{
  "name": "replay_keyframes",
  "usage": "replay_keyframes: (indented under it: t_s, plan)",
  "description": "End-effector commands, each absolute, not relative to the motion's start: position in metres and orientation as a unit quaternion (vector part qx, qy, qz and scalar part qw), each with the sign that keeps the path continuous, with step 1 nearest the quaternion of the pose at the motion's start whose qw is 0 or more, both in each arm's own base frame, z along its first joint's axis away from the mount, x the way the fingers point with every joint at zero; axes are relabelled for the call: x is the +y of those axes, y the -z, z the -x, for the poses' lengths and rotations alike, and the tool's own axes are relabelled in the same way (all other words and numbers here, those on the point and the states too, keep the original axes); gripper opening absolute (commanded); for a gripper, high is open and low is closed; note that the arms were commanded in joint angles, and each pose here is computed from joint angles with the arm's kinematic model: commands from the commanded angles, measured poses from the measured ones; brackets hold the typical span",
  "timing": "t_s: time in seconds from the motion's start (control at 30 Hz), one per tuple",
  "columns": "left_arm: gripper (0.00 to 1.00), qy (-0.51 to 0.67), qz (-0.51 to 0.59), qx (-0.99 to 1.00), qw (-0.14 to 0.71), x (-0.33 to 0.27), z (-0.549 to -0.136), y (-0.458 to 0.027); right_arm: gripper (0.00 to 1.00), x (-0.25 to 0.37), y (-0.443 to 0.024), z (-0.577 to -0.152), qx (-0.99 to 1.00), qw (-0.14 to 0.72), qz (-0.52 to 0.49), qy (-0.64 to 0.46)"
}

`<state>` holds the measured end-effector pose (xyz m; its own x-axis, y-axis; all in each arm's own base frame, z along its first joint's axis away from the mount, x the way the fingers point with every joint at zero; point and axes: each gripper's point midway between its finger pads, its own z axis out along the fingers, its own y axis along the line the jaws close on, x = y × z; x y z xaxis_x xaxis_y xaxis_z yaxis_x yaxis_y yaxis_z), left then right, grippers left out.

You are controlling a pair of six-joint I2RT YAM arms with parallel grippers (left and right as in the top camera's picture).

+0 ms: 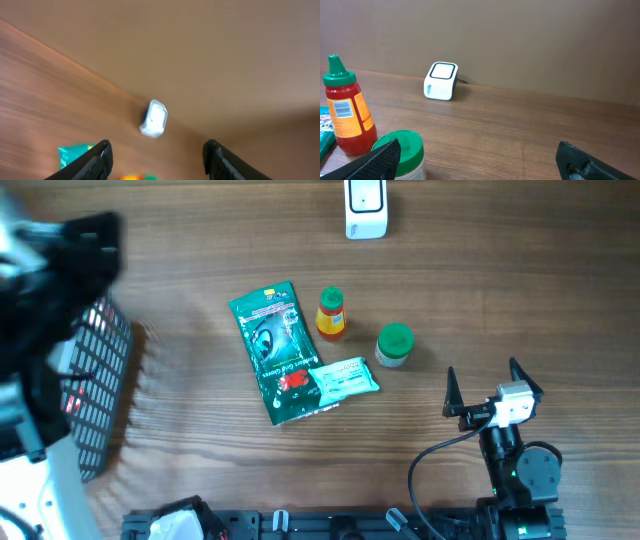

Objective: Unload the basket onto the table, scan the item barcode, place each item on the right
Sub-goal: 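Grasp the red Kleenex tissue pack in the basket with the left gripper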

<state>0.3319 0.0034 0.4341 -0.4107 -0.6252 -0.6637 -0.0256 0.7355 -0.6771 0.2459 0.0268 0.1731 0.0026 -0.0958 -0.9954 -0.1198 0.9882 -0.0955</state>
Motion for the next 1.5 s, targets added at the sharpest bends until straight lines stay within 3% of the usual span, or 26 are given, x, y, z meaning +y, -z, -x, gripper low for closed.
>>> replay_keyframes:
  t_s: [0.0, 0.17, 0.27, 0.43, 0.53, 0.77, 1.03, 1.1, 1.33, 1.47]
  plan:
    - [0.66, 0.193, 0.251, 0.789, 0.526, 0.018, -0.339, -0.425, 1.00, 0.030, -0.174, -0.245, 0.704, 0.705, 0.085, -0.011]
    - [0.80, 0.088, 0.353, 0.733, 0.574, 0.088, -0.326, -0.438, 1.00, 0.030, -0.174, -0.245, 0.703, 0.706, 0.085, -0.011]
    - [1.00, 0.034, 0.413, 0.702, 0.580, 0.138, -0.307, -0.438, 1.00, 0.030, -0.174, -0.245, 0.704, 0.705, 0.085, -0.011]
    - [1.00, -0.001, 0.549, 0.623, 0.558, 0.217, -0.273, -0.421, 0.99, 0.030, -0.174, -0.245, 0.703, 0.706, 0.085, -0.011]
    - [1.00, -0.012, 0.583, 0.627, 0.517, 0.246, -0.274, -0.391, 1.00, 0.030, -0.174, -0.245, 0.703, 0.706, 0.085, -0.011]
    - [1.00, 0.108, 0.593, 0.703, 0.377, 0.259, -0.342, -0.281, 1.00, 0.030, -0.174, -0.245, 0.703, 0.706, 0.085, -0.011]
    - [0.99, 0.114, 0.653, 0.712, 0.232, 0.274, -0.357, -0.163, 1.00, 0.030, -0.174, -0.245, 0.703, 0.706, 0.085, -0.011]
    - [0.94, 0.114, 0.663, 0.713, 0.200, 0.273, -0.356, -0.140, 1.00, 0.030, -0.174, -0.245, 0.703, 0.706, 0.085, -0.011]
    - [0.89, 0.099, 0.680, 0.716, 0.122, 0.271, -0.347, -0.072, 1.00, 0.030, -0.174, -0.245, 0.704, 0.705, 0.085, -0.011]
    - [0.77, 0.094, 0.683, 0.717, 0.106, 0.271, -0.344, -0.060, 1.00, 0.030, -0.174, -0.245, 0.703, 0.706, 0.085, -0.011]
